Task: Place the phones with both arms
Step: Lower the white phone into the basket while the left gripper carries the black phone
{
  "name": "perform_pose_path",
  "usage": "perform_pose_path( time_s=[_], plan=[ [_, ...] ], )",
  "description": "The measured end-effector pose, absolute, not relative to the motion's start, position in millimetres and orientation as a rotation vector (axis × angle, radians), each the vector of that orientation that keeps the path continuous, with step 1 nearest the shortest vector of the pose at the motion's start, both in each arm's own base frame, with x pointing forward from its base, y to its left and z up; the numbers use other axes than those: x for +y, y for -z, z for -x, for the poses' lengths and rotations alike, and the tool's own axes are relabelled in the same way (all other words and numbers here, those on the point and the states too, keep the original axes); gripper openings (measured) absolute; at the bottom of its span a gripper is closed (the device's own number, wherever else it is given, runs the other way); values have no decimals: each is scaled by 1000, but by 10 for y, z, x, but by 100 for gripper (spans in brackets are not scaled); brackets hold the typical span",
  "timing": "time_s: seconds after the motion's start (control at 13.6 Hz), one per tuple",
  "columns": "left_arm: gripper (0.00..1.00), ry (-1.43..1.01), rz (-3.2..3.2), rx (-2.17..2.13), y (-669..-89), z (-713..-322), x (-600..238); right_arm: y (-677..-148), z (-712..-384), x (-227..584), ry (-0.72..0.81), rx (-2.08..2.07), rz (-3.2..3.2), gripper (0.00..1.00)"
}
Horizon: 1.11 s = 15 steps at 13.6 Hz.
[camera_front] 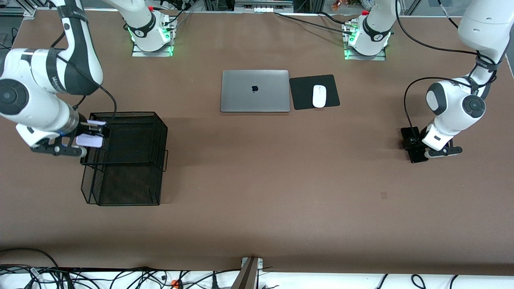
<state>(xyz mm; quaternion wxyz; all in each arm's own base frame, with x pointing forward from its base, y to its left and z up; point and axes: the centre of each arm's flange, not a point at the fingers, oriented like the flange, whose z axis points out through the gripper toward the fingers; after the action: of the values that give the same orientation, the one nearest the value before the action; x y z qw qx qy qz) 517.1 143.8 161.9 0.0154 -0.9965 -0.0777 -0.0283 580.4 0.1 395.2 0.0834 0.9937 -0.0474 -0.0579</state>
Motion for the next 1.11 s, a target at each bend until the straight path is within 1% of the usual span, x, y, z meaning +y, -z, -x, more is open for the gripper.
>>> perform_pose_path(
  time_s=[0.15,0.44,0.66,0.88,1.11],
  plan=[
    [81,87,3099,-261,-1619,-5167,1437,-3706,-5592,-134,156,-162,-2984,84],
    [81,90,3094,-322,-1624,-5177,1420,-3298,-5403,-223,112,-199,-3016,84],
    [81,31,3102,-325,-1700,-5317,1311,-3214,-5406,-213,92,-237,-3041,84],
    [80,-56,3103,-317,-1960,-5587,1237,-3168,-5426,-233,78,-242,-3037,84],
    [80,-71,3099,-308,-2231,-5865,995,-3149,-5436,-270,70,-252,-3035,84]
  ],
)
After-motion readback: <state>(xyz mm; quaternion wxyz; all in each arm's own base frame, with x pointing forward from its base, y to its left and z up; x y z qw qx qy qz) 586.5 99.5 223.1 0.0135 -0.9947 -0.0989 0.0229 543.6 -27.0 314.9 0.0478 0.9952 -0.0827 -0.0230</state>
